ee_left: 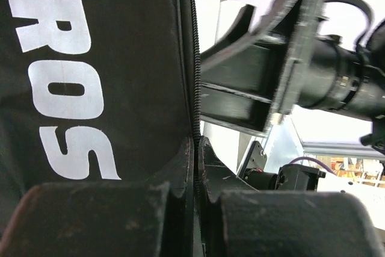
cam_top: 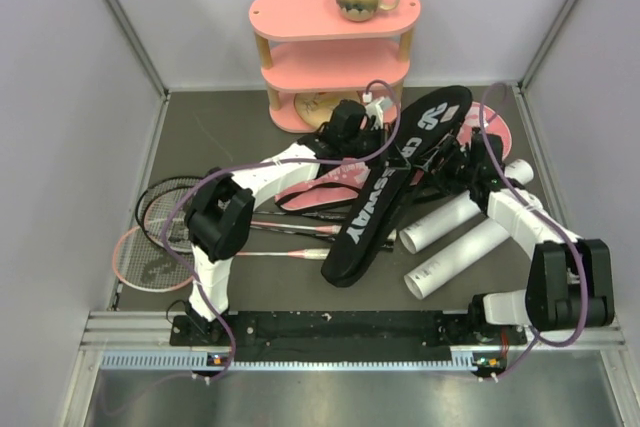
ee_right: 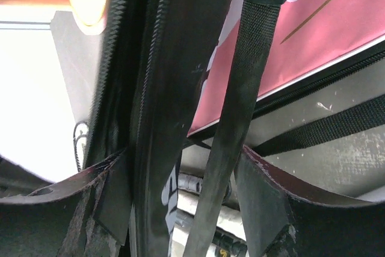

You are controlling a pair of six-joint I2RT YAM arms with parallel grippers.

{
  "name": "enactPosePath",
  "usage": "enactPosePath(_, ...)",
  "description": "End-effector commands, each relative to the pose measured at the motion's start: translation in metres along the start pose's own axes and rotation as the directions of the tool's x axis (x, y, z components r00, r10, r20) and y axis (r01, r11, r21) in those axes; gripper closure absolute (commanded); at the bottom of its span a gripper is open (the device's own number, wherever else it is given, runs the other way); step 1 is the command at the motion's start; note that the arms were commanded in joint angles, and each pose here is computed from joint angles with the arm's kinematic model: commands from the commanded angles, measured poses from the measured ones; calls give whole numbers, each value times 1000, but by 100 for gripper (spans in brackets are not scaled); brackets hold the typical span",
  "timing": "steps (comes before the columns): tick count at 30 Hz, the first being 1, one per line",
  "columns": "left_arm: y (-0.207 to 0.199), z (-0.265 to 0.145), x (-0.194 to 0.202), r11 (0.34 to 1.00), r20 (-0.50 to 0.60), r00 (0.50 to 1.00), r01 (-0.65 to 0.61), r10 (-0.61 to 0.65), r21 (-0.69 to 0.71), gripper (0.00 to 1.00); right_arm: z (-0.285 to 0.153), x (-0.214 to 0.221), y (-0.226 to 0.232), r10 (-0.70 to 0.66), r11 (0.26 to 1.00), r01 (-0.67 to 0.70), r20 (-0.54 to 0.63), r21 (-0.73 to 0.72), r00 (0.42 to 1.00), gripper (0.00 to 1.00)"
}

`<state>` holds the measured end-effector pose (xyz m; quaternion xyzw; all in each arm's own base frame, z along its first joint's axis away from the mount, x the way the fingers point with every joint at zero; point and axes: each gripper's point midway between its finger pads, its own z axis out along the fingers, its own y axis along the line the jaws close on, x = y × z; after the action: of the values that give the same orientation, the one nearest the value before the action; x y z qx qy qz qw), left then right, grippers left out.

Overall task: Pack up the badminton gear
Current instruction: Open the racket bag at the center of the board.

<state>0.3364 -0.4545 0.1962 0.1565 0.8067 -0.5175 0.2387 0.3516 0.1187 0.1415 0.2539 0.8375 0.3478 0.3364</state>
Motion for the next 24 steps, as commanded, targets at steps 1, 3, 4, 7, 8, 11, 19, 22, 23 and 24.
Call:
enactPosePath(1,-61,-15,-28,988,86,993,-94,83,123,100,22,-9,7,19,1000,-18,34,-24,999,40)
enactPosePath(3,-65,-17,-28,987,90,992,-100,89,126,100,32,-15,10,25,999,-24,43,-24,999,50)
enactPosePath(4,-59,-17,-29,990,101,991,-95,85,102,100,34,-20,10,10,1000,-9,57,-16,998,56)
enactPosePath(7,-40,-27,-34,1000,167,986,-22,19,16,100,21,-40,14,-127,990,120,99,69,987,100)
enactPosePath(8,-39,-37,-42,1000,206,979,0,-3,15,100,12,-59,33,-191,981,182,143,74,971,100)
enactPosePath(11,-29,-46,-44,997,264,962,69,-71,19,100,-21,-77,37,-334,928,301,128,221,934,100)
enactPosePath(19,-29,-44,-22,992,207,971,101,-116,81,78,-69,-109,45,-560,758,506,14,411,828,100)
enactPosePath(22,-26,-63,-20,999,255,966,40,-44,21,69,-76,-113,49,-620,691,553,-13,465,785,100)
enactPosePath(23,-37,-77,-25,1000,279,960,-4,-4,27,62,-78,-111,53,-632,679,563,-15,471,775,100)
enactPosePath(24,-37,-82,-21,1000,271,963,-16,9,23,57,-81,-113,56,-643,667,567,-12,483,766,100)
